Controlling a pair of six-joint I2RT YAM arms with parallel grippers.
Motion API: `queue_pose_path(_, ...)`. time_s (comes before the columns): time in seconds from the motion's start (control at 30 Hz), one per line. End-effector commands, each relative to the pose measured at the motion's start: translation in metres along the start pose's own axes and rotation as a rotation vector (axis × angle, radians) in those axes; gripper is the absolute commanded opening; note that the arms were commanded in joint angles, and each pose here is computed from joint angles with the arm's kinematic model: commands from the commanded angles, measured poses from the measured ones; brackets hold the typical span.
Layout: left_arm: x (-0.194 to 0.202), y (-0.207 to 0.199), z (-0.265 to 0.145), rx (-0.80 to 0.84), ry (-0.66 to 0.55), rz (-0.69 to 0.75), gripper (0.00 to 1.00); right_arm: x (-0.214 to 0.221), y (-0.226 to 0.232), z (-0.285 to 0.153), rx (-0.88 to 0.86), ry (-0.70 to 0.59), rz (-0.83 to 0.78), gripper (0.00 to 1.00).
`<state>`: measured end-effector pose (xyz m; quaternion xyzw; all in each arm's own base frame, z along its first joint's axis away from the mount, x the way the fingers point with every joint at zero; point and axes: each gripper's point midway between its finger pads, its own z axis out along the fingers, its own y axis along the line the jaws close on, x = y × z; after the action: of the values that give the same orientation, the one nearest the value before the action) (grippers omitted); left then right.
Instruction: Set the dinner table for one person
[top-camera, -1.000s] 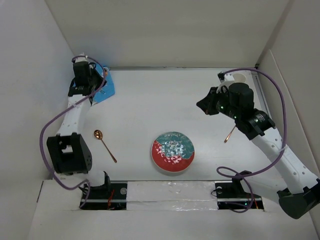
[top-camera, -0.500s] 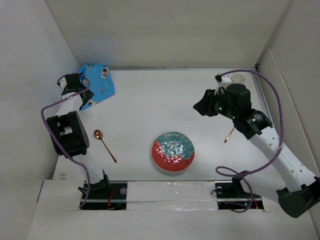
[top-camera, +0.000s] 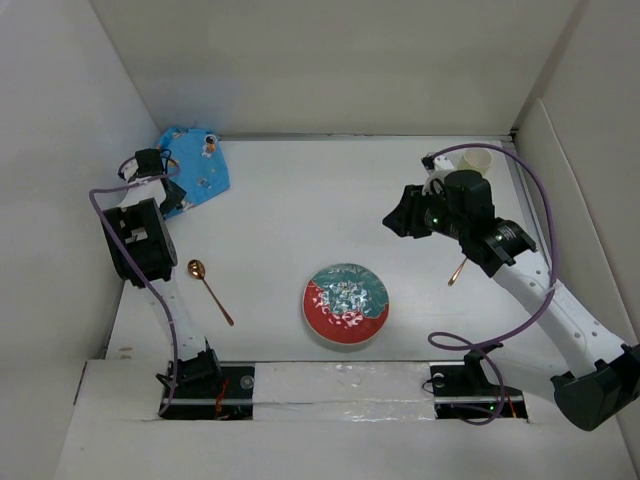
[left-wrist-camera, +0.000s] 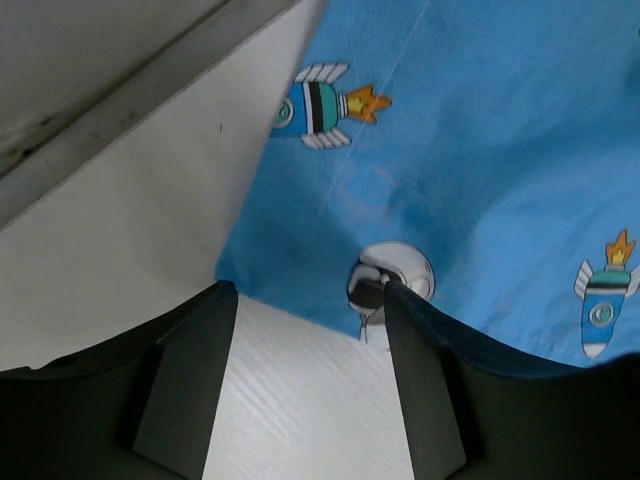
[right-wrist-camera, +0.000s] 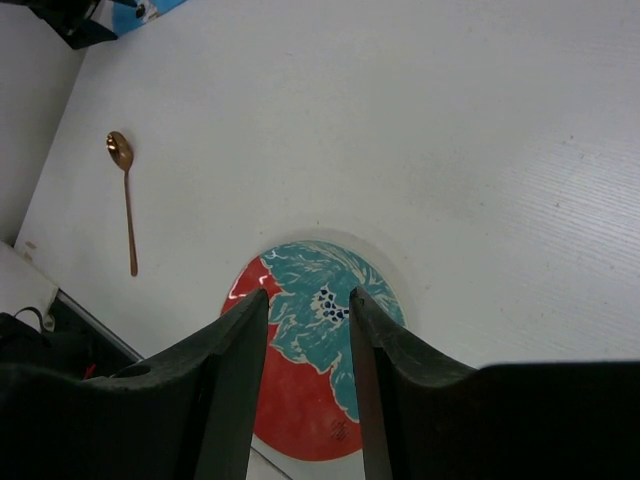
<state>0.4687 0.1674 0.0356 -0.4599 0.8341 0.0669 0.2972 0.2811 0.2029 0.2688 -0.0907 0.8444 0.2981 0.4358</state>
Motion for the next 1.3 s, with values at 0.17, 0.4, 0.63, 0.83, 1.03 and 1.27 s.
queue_pose_path(0.17, -0.002, 0.002, 0.019, -0.069, 0.034, -0.013, 0.49, -0.020, 0.003, -0.004, -0.010, -0.058, -0.015, 0.43)
queue_pose_path(0.4, 0.015, -0.003, 0.024, -0.032, 0.071, 0.028, 0.00, -0.033, 0.006, -0.007, -0.006, -0.086, -0.022, 0.42)
queue_pose_path(0.63, -0.010, -0.098, -0.050, 0.226, -0.036, 0.117, 0.00, -0.039, 0.000, 0.000, 0.019, -0.102, -0.009, 0.41)
queue_pose_path(0.83, -0.012, -0.221, -0.189, 0.583, -0.139, 0.227, 0.00, -0.051, -0.003, 0.002, 0.036, -0.137, 0.010, 0.43)
queue_pose_path(1.03, -0.015, -0.317, -0.375, 1.056, -0.226, 0.255, 0.00, -0.071, -0.004, 0.007, 0.036, -0.179, 0.042, 0.49)
queue_pose_path(1.27, -0.052, -0.298, -0.463, 1.334, -0.277, 0.169, 0.00, -0.078, -0.006, 0.014, 0.040, -0.184, 0.064, 0.62)
